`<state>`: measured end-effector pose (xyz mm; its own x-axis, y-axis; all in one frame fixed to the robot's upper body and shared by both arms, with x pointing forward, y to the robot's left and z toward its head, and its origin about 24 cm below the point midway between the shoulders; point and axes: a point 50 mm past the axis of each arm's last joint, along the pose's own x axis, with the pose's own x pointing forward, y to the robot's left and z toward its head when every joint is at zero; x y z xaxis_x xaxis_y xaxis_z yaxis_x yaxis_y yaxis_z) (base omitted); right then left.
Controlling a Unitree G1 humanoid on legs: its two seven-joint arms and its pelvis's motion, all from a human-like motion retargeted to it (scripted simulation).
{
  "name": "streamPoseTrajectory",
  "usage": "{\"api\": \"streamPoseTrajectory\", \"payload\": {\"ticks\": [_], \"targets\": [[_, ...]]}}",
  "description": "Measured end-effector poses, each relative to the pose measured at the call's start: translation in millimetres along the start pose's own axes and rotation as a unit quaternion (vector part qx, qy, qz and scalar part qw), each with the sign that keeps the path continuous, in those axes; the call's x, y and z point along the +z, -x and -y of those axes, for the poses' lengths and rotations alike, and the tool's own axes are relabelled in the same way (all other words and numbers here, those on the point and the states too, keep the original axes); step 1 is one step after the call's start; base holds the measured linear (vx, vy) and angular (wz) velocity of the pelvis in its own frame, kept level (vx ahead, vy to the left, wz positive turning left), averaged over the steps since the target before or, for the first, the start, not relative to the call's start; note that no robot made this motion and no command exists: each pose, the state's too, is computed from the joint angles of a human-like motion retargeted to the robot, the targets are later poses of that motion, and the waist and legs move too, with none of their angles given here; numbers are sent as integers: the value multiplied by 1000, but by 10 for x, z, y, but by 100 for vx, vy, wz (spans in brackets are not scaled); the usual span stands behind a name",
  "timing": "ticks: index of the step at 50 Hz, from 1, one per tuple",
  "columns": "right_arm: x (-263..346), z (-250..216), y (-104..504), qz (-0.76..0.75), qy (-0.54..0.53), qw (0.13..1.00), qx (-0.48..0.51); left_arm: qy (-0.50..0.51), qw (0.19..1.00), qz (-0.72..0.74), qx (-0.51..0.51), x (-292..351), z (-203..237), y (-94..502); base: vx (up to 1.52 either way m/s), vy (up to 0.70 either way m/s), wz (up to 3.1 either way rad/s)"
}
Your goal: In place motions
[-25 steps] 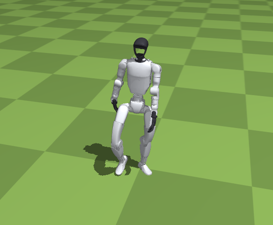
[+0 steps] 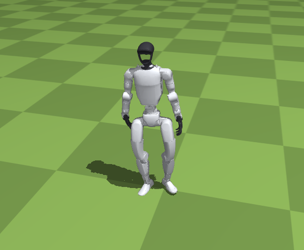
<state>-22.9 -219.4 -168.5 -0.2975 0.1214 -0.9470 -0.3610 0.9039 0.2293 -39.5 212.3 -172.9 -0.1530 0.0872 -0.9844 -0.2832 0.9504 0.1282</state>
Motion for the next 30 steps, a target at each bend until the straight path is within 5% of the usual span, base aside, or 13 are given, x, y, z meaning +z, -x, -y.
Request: {"api": "streamPoseTrajectory", "payload": {"ticks": [8, 16, 23, 30], "targets": [[1573, -55, 455, 218, 14, 975, 30, -45, 984, -170, 12, -1077, -366, 124, -10, -28, -104], [3213, -300, 2065, 512, 161, 844, 9, -85, 941, -320, -61, -1996, -226, 408, -17, -2, -148], [3584, -409, 3021, 626, 218, 744, -85, -62, 943, -323, -44, -1974, -297, 411, -1, -7, 5], [3520, -374, 2763, 611, 190, 766, -63, -5, 974, -224, -20, -1481, -227, 206, 7, -4, 92]]}}
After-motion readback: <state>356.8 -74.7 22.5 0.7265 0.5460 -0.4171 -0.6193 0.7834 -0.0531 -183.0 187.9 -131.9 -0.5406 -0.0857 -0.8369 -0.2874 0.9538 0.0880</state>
